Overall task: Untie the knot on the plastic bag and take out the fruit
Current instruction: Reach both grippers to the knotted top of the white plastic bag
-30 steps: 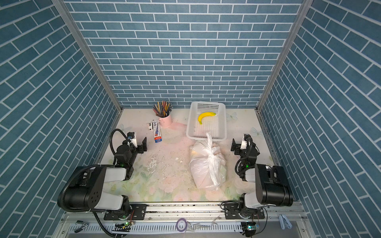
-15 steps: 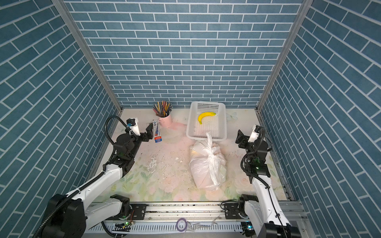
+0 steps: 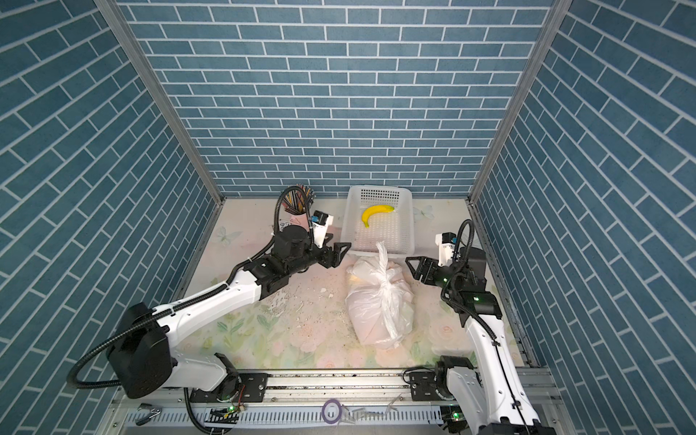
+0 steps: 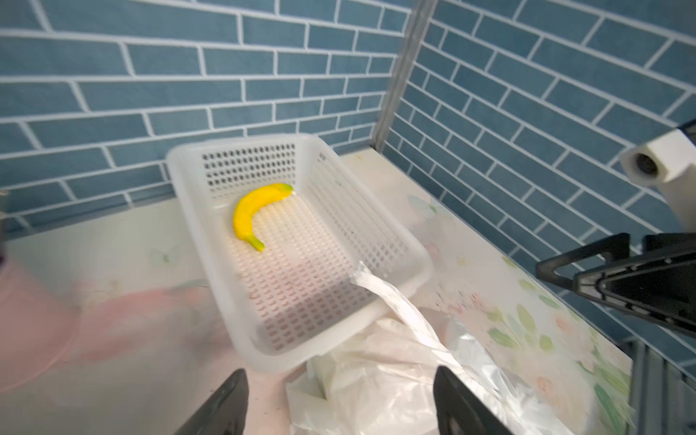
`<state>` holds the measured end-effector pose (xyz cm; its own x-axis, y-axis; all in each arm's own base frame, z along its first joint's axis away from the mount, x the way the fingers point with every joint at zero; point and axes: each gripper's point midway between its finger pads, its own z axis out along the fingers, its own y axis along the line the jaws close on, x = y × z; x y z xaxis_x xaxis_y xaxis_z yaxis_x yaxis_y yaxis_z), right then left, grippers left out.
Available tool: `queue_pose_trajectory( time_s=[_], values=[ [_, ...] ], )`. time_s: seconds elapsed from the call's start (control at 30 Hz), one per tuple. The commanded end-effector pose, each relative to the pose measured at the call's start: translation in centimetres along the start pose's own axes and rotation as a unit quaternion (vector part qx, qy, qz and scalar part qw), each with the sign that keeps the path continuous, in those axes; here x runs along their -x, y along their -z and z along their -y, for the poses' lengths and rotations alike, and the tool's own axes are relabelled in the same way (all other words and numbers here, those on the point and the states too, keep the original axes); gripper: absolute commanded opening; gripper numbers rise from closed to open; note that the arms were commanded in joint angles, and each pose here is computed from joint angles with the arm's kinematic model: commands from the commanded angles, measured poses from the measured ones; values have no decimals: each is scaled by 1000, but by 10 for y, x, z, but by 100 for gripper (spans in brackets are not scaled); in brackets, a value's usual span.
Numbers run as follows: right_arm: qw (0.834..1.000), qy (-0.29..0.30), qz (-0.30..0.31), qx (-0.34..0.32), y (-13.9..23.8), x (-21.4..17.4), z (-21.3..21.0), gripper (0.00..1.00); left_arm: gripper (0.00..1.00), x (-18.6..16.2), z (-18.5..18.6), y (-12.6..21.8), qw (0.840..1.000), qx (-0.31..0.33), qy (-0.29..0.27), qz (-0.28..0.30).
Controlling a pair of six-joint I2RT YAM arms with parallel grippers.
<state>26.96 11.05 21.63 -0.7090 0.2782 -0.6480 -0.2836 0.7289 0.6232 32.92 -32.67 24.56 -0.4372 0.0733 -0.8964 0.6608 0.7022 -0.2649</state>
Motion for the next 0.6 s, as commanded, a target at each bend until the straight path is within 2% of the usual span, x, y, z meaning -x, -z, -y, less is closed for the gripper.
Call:
queue_pose_trajectory(
  time_s=[0.0, 0.23, 0.57],
  values=[
    [996, -34, -58, 50, -2, -25, -18, 66, 74, -27, 32, -10, 996, -53, -9, -72],
    [991, -43, -117, 42, -16, -61, -14, 54, 69, -60, 71, -30, 986, -97, -47, -125],
    [985, -49, -166, 10, -32, -96, 1, 44, 67, -108, 92, -50, 970, -125, -55, -202]
  ],
)
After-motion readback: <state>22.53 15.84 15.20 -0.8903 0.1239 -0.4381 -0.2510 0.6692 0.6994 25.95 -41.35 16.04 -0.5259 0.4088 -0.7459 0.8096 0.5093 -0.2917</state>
